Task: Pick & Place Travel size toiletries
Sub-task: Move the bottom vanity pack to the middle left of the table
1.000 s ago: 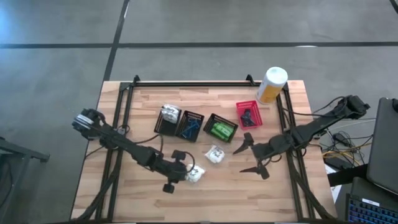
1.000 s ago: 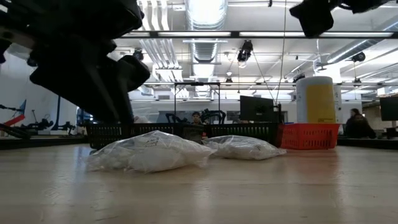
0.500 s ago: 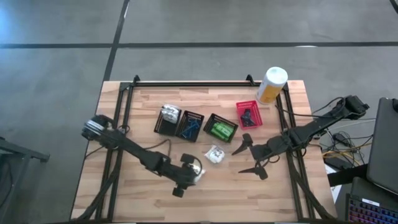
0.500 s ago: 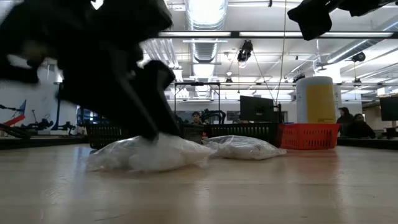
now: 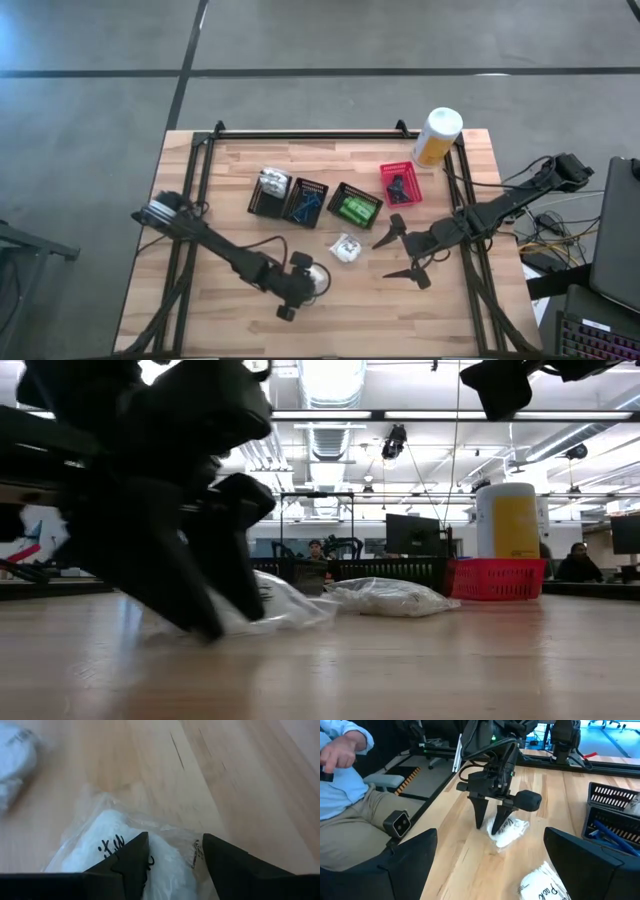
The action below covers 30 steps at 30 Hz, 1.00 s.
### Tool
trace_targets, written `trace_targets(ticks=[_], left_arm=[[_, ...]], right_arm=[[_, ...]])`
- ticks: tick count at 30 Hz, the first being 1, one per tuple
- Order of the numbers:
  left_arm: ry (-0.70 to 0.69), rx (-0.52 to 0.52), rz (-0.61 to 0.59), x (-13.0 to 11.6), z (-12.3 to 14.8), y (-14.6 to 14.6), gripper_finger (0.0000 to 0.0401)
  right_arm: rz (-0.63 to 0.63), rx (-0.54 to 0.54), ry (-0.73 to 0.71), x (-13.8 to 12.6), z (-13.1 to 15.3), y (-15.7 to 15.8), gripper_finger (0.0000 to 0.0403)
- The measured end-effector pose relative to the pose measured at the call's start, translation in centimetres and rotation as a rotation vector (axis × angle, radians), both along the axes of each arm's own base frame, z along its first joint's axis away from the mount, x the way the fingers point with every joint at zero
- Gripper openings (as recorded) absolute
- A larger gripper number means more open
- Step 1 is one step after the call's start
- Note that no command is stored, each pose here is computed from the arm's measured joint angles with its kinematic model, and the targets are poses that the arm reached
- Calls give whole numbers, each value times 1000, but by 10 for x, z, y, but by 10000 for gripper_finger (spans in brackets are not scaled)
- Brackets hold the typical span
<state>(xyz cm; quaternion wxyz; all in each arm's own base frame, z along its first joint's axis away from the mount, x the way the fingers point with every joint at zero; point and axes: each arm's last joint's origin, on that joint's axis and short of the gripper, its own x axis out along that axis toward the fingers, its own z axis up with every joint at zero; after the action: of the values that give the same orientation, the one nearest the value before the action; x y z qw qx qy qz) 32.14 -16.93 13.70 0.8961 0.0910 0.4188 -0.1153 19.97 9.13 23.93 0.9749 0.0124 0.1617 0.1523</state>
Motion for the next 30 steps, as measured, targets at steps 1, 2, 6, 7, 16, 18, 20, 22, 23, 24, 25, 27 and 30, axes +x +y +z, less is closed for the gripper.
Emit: trace_targets(ticks=[1,2,6,7,16,18,20,22,23,24,25,27,30], left_arm=[[9,4,-3,-2,0,0,193],[19,9,-5,-4,1,0,193],[87,41,0,-11,2,3,193],[106,48,4,-13,3,4,193],[237,88,21,-33,13,11,193],[259,92,14,-38,16,12,193],[287,74,3,-41,19,12,193],[330,58,-5,-44,18,13,193],[347,52,-7,-46,18,13,193],[360,42,-12,-47,17,12,193],[376,32,-18,-48,16,12,193],[401,13,-37,-52,14,11,193],[457,8,-65,-60,14,7,193]], right_arm=[[1,-2,-2,0,0,0,363],[1,-2,-3,0,0,0,364],[1,0,-6,0,1,0,364],[1,0,-5,0,0,0,364],[0,0,-9,0,1,0,364],[0,-3,-10,0,1,0,364],[0,-6,-11,0,1,0,363],[-9,-8,-14,0,1,0,364],[-14,-10,-14,1,1,0,364],[-15,-10,-15,1,1,0,364],[-15,-10,-16,1,1,0,364],[-15,-10,-16,1,1,0,364],[-15,-10,-15,1,1,0,363]])
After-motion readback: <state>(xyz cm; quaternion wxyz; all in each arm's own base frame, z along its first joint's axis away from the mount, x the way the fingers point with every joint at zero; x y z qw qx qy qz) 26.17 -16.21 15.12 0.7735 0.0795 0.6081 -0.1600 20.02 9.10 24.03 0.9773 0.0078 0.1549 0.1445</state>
